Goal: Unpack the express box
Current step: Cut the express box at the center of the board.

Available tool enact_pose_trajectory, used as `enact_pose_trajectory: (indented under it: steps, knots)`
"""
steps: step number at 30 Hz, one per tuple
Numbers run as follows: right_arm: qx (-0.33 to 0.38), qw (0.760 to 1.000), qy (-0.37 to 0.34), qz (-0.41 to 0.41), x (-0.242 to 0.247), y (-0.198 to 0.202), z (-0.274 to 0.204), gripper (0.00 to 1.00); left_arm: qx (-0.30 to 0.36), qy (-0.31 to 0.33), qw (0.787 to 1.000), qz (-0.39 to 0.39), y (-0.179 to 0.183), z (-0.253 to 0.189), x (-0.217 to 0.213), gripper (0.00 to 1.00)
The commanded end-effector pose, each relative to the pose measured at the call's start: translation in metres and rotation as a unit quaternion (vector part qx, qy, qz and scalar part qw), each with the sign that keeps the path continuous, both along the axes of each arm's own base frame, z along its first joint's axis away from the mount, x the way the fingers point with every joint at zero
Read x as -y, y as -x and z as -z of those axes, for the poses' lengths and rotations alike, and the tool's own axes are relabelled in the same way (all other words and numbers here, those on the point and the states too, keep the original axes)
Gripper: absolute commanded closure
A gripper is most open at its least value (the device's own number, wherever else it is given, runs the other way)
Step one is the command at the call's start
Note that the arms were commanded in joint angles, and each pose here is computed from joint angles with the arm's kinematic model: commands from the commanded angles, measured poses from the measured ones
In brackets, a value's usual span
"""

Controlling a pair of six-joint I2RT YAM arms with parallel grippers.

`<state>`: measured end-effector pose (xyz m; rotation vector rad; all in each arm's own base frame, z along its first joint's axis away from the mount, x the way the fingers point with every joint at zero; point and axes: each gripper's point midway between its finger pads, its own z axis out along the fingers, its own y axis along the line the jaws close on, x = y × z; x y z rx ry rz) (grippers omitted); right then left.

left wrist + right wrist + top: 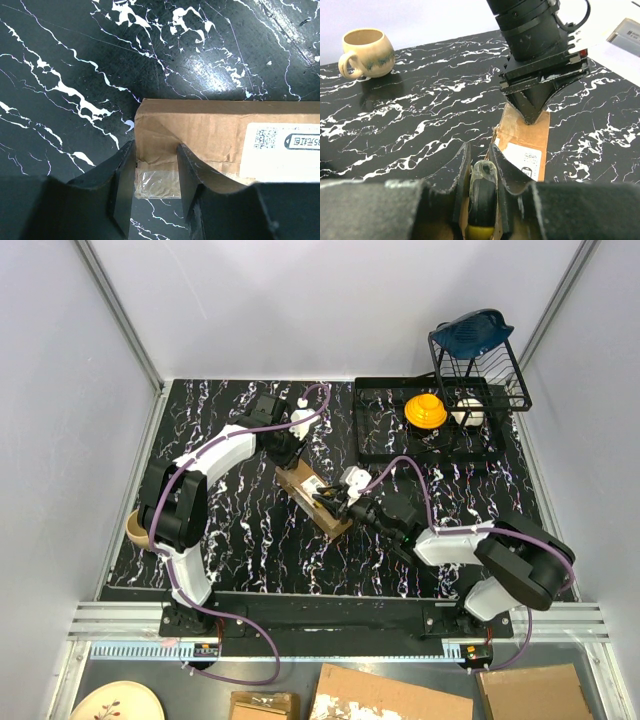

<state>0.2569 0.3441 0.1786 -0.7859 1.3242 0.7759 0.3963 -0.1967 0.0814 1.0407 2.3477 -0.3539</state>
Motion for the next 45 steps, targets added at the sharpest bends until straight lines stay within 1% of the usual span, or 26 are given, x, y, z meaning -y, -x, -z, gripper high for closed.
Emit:
enact_pose_trajectory:
  steps: [1, 11, 14, 17, 20, 26, 36, 45]
  knots:
    - [0.029, 0.999, -0.03, -0.011, -0.011, -0.004, -0.019, 1.0, -0.047, -0.057, 0.997, -0.001, 0.017, 0.047, -0.023, 0.61]
    - [0.011, 1.0, -0.02, -0.006, -0.009, -0.005, -0.005, 1.0, -0.048, -0.058, 0.997, -0.002, 0.017, 0.048, -0.025, 0.62]
    - [0.015, 1.0, -0.025, -0.008, -0.009, -0.003, -0.009, 1.0, -0.051, -0.059, 0.997, -0.004, 0.018, 0.05, -0.025, 0.62]
    - [0.03, 0.999, -0.043, -0.005, -0.008, -0.004, -0.025, 1.0, -0.051, -0.059, 0.997, -0.005, 0.018, 0.05, -0.025, 0.62]
    - [0.039, 0.998, -0.045, -0.008, -0.01, -0.004, -0.034, 1.0, -0.05, -0.059, 0.997, -0.005, 0.018, 0.049, -0.025, 0.62]
    - [0.045, 0.998, -0.051, -0.011, -0.015, -0.007, -0.037, 1.0, -0.049, -0.059, 0.997, -0.005, 0.017, 0.049, -0.025, 0.62]
    - [0.028, 0.999, -0.041, -0.014, -0.023, -0.012, -0.018, 1.0, -0.049, -0.061, 0.997, -0.007, 0.018, 0.05, -0.029, 0.63]
    - [0.016, 0.999, -0.031, -0.009, -0.019, -0.011, -0.008, 1.0, -0.051, -0.061, 0.997, -0.008, 0.018, 0.052, -0.031, 0.63]
